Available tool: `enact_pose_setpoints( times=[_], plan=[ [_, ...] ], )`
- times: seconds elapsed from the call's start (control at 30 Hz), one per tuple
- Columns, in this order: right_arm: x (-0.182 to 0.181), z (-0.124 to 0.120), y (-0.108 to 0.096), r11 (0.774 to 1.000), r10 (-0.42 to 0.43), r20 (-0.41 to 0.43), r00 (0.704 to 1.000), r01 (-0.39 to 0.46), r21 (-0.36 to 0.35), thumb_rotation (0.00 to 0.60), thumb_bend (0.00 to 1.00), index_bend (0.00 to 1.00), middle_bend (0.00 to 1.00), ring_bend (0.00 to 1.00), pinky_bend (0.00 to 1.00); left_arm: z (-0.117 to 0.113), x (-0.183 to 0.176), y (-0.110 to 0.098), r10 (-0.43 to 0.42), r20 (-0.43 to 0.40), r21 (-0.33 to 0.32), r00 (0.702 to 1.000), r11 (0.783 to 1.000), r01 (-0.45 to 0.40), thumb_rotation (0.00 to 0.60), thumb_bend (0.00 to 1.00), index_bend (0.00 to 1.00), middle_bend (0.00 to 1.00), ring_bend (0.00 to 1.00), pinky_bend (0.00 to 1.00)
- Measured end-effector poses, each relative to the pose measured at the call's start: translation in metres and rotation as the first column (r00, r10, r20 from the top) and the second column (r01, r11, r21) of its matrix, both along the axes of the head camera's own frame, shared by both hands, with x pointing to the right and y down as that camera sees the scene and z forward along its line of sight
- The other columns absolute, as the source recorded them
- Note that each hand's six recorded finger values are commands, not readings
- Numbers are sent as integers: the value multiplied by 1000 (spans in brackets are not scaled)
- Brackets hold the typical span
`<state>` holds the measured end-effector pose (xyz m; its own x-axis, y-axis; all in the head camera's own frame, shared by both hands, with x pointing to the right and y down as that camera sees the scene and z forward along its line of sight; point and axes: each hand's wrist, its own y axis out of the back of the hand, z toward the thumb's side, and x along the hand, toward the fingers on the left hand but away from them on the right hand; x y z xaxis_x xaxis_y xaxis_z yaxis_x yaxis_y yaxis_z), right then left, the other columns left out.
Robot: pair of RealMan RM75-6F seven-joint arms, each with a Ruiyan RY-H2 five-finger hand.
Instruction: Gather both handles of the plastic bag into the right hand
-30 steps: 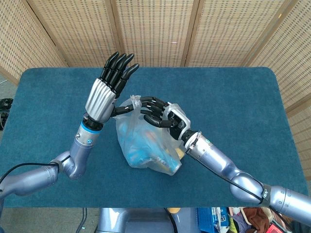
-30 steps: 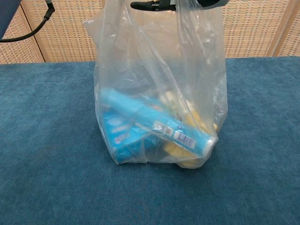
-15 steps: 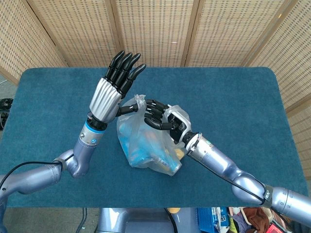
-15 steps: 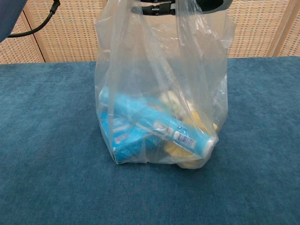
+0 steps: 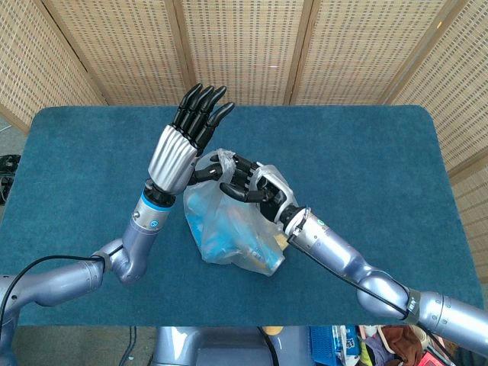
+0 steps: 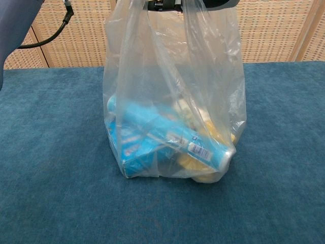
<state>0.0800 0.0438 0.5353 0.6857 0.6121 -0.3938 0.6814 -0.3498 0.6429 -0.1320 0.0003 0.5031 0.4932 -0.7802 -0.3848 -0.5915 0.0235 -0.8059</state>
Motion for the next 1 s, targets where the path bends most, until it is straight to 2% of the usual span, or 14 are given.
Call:
enact_pose_setpoints(
  times=[0.43,1.0],
  plan=[
    [-13,4,5,1000,-27,10,1000,27,-12,600,397,266,327,140,249,7,5,-2,-7,-18,-35,1000,999,7,600,202,0,0,0,0],
    [-19,8,12,997,-74,0,997,74,-28,600,408,240,330,194,262,13,7,-4,-11,-25,-70,1000,997,9,600,201,0,0,0,0]
  ],
)
